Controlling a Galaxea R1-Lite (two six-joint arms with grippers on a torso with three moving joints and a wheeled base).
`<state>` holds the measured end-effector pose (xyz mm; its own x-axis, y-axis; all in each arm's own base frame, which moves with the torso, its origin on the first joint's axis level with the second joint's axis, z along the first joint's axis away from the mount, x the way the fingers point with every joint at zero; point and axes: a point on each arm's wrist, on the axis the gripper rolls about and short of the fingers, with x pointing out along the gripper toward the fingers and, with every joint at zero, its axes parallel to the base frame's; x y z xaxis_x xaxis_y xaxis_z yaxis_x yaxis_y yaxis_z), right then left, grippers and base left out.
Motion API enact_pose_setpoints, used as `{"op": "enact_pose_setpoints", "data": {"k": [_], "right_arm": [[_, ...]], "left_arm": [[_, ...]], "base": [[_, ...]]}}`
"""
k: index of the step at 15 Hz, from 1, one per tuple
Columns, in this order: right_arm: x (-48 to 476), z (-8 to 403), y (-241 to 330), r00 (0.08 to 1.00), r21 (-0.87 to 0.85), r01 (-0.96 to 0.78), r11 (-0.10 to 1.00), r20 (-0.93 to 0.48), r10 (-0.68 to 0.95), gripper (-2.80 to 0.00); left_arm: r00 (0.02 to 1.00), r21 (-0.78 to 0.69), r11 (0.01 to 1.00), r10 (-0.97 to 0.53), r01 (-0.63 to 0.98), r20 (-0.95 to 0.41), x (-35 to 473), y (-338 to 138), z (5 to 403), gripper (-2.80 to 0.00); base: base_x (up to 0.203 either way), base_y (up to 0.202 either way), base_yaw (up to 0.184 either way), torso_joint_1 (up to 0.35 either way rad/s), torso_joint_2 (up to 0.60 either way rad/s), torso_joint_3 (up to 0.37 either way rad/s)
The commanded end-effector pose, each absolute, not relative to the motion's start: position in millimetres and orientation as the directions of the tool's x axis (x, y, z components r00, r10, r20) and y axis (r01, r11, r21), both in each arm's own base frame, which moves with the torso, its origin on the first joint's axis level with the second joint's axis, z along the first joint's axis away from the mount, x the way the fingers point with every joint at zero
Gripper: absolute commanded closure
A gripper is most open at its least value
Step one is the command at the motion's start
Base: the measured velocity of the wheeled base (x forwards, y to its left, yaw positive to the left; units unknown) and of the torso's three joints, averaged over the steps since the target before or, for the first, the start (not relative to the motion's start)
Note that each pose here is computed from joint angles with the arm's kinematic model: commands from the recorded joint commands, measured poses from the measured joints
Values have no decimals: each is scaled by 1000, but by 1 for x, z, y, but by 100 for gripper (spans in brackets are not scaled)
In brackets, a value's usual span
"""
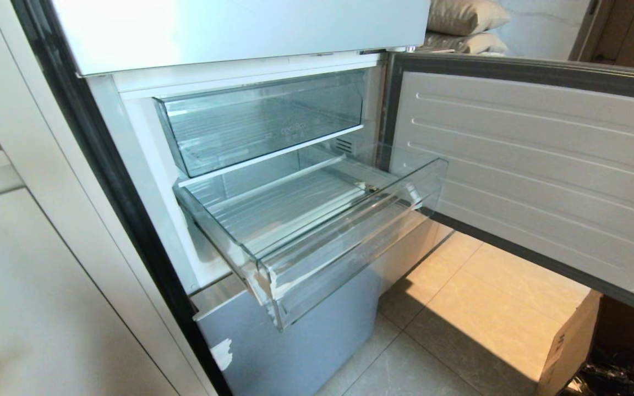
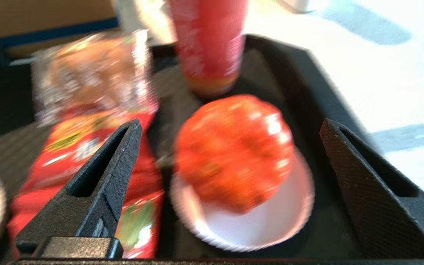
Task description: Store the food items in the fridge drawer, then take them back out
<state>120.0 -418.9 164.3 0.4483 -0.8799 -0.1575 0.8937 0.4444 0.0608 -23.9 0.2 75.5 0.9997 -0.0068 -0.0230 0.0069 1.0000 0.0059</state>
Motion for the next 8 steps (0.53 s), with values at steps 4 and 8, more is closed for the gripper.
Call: {"op": "enact_pose_setpoints", "data": {"k": [4, 8], "right_arm": [[117, 157, -438, 439, 56, 898, 436, -140, -887, -280], [122, 140, -450, 456, 59, 890, 452, -128, -881, -280]], "left_arm": [[1000, 6, 1000, -6, 6, -23, -24, 0, 76, 0], [1000, 6, 1000, -6, 7, -23, -24, 0, 76, 0]], "base": [[0, 0, 0, 0, 0, 0], [0, 0, 0, 0, 0, 0]]}}
